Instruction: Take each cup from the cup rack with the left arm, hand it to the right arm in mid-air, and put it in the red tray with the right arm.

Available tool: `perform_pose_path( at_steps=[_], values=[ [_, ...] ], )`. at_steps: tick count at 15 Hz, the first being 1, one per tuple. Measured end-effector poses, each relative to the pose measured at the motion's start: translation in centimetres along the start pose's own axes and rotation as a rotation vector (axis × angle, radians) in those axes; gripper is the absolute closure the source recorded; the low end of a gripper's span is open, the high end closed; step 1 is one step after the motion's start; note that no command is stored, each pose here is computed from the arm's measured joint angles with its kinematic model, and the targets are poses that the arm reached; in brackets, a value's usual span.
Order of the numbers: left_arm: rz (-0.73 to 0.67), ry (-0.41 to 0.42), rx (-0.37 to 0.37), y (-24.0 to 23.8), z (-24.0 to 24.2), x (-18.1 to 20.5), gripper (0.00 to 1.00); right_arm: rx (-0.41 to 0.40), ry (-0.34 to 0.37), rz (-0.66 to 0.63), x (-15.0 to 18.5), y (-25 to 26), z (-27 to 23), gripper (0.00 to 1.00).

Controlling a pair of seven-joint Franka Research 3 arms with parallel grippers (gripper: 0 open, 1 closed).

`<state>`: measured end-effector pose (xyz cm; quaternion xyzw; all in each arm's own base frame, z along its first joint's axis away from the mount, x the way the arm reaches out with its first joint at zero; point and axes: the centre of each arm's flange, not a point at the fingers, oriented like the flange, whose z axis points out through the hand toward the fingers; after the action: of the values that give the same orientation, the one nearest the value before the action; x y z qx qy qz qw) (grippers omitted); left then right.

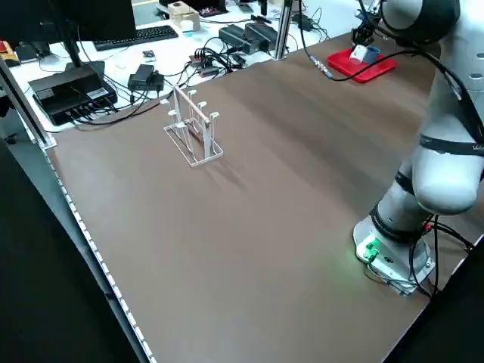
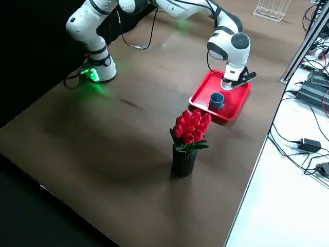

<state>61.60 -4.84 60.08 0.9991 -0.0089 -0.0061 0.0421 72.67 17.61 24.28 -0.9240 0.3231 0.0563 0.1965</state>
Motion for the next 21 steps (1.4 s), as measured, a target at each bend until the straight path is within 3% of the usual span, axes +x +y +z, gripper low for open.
perform_pose_path(
  at_steps=[1,2,4,11,14,16,18,21],
  values=[
    [-0.012,0.007,0.029,-0.2,-0.6,-0.3,0.0,-0.017,0.015,-0.01,0.3,0.2,-0.2,0.89],
    [-0.01,0.009,0.077,1.2,-1.7,-1.4,0.0,-0.091,0.074,-0.051,0.4,0.3,-0.3,0.89],
    [0.0,0.016,0.087,2.9,-2.4,-2.5,0.0,-0.124,0.128,-0.071,0.2,-0.1,-0.2,0.89],
    [-0.004,0.021,0.083,2.9,-1.7,-3.9,0.0,-0.166,0.158,-0.11,-0.2,-0.2,1.2,0.88],
    [0.004,0.014,0.084,2.9,-1.4,-3.9,0.0,-0.165,0.159,-0.111,-0.2,-0.2,1.1,0.65],
    [0.007,0.01,0.084,2.9,-1.1,-3.8,0.0,-0.165,0.159,-0.113,-0.3,-0.3,1.2,0.61],
    [0.01,0.005,0.084,2.9,-0.7,-3.7,0.0,-0.165,0.16,-0.116,-0.4,-0.5,1.1,0.46],
    [0.011,0.005,0.083,3.0,-0.4,-3.5,0.0,-0.16,0.164,-0.12,-0.5,-0.8,0.9,0.39]
  ],
)
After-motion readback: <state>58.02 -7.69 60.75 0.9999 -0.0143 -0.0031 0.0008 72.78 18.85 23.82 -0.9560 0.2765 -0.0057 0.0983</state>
